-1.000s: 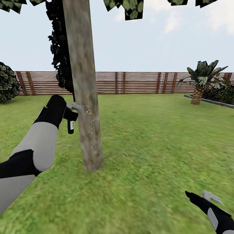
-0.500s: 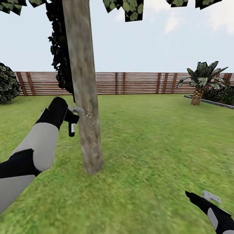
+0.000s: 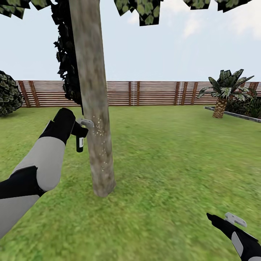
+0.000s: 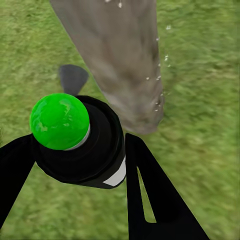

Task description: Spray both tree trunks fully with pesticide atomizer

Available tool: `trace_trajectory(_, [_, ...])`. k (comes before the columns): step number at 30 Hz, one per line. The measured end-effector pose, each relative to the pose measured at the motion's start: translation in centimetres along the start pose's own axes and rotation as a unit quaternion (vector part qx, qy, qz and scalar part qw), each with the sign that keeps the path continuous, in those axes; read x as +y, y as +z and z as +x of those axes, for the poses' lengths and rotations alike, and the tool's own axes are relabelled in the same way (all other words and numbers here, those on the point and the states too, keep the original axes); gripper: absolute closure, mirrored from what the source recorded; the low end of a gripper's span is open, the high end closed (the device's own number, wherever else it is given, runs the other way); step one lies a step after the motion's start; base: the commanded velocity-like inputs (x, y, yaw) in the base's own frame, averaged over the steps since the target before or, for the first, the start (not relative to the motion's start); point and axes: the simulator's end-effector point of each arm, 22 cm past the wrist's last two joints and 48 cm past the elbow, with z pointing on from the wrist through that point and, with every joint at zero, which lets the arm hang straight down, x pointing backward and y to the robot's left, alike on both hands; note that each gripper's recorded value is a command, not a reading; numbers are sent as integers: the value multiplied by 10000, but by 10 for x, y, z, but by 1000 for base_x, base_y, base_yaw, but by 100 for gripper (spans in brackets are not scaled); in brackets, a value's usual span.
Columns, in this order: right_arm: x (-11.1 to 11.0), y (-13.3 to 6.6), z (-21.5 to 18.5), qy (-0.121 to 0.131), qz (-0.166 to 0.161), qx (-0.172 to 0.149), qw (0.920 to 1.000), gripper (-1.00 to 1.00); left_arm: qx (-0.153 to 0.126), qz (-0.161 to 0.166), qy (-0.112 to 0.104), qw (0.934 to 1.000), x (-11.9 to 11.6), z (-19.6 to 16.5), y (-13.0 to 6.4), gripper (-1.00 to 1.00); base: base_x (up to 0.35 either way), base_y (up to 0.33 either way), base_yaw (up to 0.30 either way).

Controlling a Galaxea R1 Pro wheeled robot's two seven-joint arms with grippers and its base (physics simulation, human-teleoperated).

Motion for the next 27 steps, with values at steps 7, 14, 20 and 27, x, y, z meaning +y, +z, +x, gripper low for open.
trace_trajectory(7, [0, 0, 1, -3, 5, 11, 10000, -100, 41, -106, -52, 9999, 16, 6, 1, 100, 0, 0, 0])
trace_trajectory(14, [-1, 1, 3, -4, 13, 31, 10000, -100, 67, -118, -61, 9999, 19, 8, 5, 100, -117, 0, 0])
trace_trajectory(20, [-1, 1, 3, -7, 13, 32, 10000, -100, 96, -156, -82, 9998, 26, 13, 6, 100, -322, 0, 0])
trace_trajectory(27, [-1, 2, 3, -7, 23, 34, 10000, -100, 528, -119, -58, 9985, 27, 74, 43, 100, -48, 0, 0])
